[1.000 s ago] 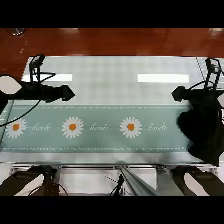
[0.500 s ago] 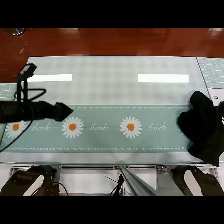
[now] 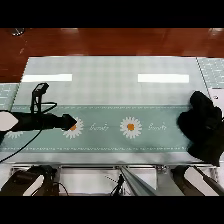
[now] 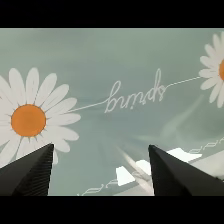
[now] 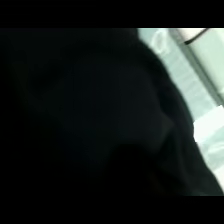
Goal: Fold the shirts.
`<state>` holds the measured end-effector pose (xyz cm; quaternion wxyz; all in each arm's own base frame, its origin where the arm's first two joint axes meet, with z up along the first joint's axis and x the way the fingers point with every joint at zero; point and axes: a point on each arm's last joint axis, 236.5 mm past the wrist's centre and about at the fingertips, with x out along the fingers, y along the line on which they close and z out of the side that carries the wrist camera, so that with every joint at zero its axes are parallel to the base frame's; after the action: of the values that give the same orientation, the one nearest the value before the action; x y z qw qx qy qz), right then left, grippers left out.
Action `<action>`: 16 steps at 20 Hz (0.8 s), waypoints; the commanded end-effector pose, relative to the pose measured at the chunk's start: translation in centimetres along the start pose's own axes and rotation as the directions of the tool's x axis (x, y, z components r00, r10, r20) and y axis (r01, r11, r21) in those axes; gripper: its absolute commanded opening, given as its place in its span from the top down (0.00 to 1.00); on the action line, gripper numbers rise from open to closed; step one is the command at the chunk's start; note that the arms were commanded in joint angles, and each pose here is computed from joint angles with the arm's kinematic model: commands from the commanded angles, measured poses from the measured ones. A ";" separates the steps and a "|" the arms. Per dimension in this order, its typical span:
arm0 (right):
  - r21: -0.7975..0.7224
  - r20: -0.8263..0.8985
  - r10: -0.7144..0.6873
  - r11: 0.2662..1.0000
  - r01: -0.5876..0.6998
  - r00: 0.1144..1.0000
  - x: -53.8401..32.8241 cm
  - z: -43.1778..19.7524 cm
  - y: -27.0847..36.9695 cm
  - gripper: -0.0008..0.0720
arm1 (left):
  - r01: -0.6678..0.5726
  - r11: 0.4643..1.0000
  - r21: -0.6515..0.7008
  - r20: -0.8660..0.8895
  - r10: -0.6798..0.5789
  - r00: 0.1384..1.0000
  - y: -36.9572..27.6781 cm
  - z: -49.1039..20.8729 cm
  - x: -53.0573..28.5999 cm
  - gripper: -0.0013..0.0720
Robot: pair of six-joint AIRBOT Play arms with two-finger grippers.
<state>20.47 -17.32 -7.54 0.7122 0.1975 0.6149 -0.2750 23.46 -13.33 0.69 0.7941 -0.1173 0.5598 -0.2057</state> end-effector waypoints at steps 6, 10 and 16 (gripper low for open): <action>-0.076 0.250 0.418 0.908 -0.413 0.873 -7.9 8.0 9.2 0.95 | -0.014 0.999 -0.042 -0.082 0.010 0.997 1.1 0.3 2.3 0.02; -0.299 0.539 0.566 0.821 -0.487 0.623 -24.9 13.5 13.2 0.95 | 0.001 1.000 0.009 0.004 -0.001 1.000 -0.5 4.0 -0.1 0.02; -0.660 0.581 0.738 0.674 -0.332 0.344 -44.7 8.6 19.1 0.95 | -0.053 0.994 0.097 0.026 0.051 0.998 0.1 6.3 -4.8 0.02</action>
<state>37.16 -6.52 28.94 0.9676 0.1368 0.2124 0.0017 27.88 -12.40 5.19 0.8074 -0.0788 0.5442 -0.2137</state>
